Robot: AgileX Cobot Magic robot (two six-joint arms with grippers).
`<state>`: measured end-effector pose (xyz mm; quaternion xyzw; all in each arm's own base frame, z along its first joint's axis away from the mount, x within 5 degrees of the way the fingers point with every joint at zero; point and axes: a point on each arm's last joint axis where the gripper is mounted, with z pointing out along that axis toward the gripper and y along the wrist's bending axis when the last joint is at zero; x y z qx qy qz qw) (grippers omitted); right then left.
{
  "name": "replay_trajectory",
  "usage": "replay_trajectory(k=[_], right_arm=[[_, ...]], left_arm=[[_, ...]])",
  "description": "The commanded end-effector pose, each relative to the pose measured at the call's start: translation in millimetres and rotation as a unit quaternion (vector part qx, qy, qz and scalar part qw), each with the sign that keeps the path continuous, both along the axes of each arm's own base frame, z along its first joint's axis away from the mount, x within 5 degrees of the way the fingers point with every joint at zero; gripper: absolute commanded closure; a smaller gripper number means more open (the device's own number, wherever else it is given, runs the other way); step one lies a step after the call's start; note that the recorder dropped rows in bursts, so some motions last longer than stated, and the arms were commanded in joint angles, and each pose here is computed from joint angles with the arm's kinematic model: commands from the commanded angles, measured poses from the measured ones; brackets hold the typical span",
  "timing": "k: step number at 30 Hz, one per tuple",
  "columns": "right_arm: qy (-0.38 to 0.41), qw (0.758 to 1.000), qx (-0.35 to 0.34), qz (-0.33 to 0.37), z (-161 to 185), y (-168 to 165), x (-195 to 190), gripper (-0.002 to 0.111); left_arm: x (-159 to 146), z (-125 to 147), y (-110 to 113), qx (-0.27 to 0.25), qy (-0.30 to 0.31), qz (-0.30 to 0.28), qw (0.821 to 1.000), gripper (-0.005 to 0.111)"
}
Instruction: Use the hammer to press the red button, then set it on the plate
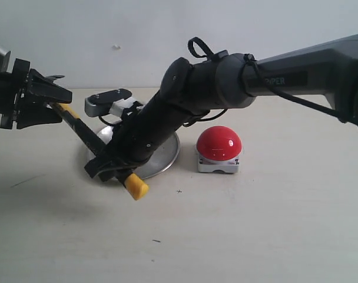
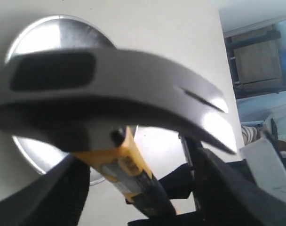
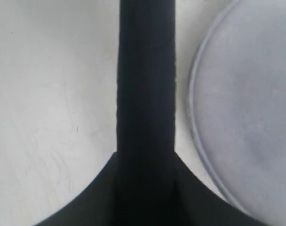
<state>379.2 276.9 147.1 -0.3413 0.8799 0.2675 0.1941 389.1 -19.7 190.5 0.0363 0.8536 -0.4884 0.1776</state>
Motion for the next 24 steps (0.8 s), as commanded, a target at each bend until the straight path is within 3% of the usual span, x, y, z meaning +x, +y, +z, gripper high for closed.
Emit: replay_trajectory(k=[1,11,17,20,24], right_arm=[[-0.049,0.998,0.027,-0.025,27,1,6,0.108],[-0.078,0.993,0.013,-0.085,39,-6,14,0.108],[-0.111,0.987,-0.012,-0.113,57,-16,16,0.108],[-0.135,0.981,-0.036,-0.133,77,-26,15,0.108],[-0.144,0.974,-0.059,-0.166,101,-46,6,0.108]], left_arm=[[-3,5,-3,-0.004,-0.002,-0.022,1.000,0.045],[-6,7,-2,0.012,0.001,-0.031,0.999,0.045],[-11,26,2,0.022,-0.024,-0.029,0.999,0.046],[-16,39,4,0.034,-0.040,-0.029,0.998,0.063],[-27,56,6,0.053,-0.054,-0.031,0.997,0.107]])
